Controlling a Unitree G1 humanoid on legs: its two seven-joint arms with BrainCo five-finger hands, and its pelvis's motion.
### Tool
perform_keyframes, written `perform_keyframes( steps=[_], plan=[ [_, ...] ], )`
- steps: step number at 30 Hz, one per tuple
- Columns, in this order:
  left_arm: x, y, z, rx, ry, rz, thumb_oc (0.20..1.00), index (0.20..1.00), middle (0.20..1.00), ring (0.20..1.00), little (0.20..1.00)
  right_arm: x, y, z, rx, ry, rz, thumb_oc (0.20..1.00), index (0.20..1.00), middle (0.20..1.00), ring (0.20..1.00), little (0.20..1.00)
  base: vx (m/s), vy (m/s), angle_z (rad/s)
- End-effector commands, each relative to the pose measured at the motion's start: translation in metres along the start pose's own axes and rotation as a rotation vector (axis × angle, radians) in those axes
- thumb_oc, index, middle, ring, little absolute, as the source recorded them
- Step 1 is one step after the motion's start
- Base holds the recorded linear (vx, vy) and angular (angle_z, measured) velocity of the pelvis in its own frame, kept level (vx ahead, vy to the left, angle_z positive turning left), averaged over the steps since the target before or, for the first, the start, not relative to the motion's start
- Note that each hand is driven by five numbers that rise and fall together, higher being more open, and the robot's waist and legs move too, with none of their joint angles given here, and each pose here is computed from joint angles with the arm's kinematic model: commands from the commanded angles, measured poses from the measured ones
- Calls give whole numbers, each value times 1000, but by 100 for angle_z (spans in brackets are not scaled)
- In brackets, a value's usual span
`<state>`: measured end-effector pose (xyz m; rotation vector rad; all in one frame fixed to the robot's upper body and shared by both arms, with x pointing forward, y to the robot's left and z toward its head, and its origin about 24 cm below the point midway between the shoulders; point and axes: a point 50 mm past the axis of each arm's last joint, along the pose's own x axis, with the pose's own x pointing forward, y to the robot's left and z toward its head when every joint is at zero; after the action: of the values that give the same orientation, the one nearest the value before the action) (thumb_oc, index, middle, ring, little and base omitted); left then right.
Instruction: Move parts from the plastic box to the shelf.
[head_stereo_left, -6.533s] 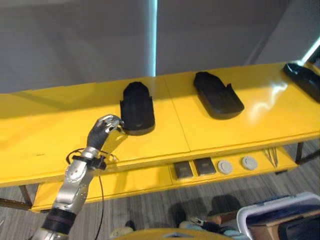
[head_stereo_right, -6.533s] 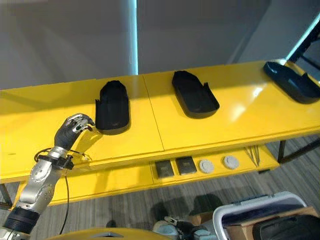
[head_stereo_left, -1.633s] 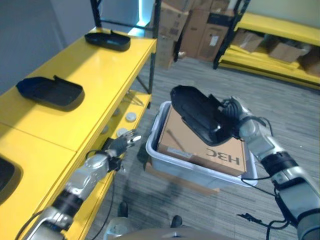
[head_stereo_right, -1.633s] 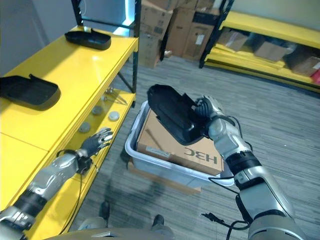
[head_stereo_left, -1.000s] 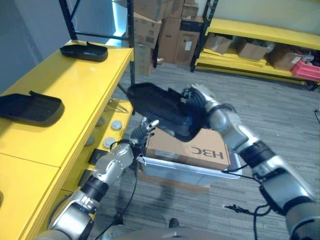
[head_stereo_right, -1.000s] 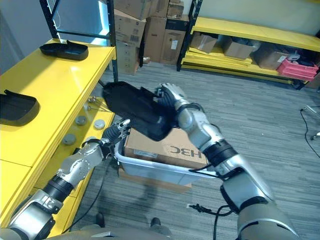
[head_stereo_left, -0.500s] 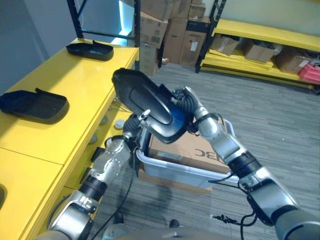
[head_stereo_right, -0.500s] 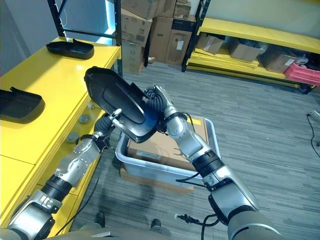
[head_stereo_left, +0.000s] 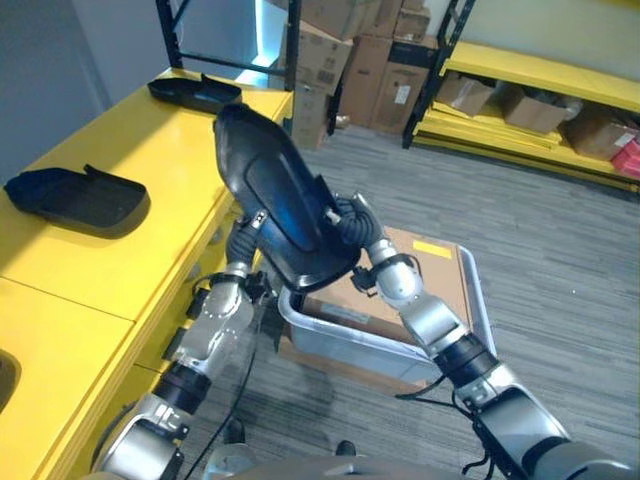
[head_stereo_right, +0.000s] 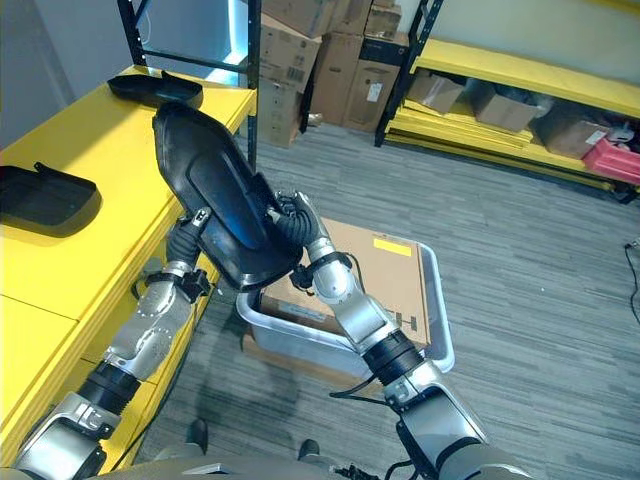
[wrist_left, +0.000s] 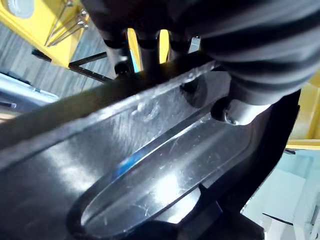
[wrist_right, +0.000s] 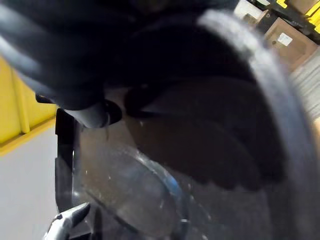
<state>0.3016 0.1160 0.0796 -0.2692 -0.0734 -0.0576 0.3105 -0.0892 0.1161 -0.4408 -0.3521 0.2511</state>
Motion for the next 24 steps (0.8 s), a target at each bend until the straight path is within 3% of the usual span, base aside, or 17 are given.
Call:
perform_keyframes(
  steps=[1,2,5,9,11,14,16,20,22,24],
  plan=[
    [14,-53,53,-4,-321,-175,200,200,200,200,200,-9,30,81,311,-415,83,922,922,922,922,922,13,71,-1],
    [12,-49,57,36,-372,-152,200,200,200,200,200,-12,24,74,366,-386,4,1000,1000,1000,1000,1000,10,61,-5],
    [9,-40,63,110,-449,-108,200,200,200,200,200,-22,8,54,459,-299,-149,1000,1000,1000,1000,1000,7,60,-12],
    [0,-9,66,275,-523,5,200,200,200,200,200,-62,-20,-7,409,-39,-368,1000,1000,1000,1000,1000,-6,19,-15],
    [-6,18,63,239,-483,93,200,200,200,200,200,-86,-33,-44,290,137,-437,1000,1000,1000,1000,1000,3,-46,-26],
    [-13,36,61,265,-479,148,200,200,200,200,200,-103,-42,-62,239,214,-469,1000,1000,1000,1000,1000,22,-125,-24],
    [-24,65,57,260,-451,240,200,200,200,200,200,-137,-54,-103,257,445,-524,1000,1000,1000,1000,1000,60,-249,-16],
    [-32,80,58,265,-445,277,200,200,200,200,200,-166,-48,-139,314,680,-483,1000,1000,1000,1000,1000,61,-206,-7],
    [-39,85,63,280,-464,270,200,200,200,200,200,-188,-31,-162,390,868,-357,1000,1000,1000,1000,1000,31,-228,19],
    [-53,87,79,262,-519,253,200,200,200,200,200,-226,7,-187,446,1152,-79,1000,1000,1000,1000,1000,-133,-143,27]
  ],
)
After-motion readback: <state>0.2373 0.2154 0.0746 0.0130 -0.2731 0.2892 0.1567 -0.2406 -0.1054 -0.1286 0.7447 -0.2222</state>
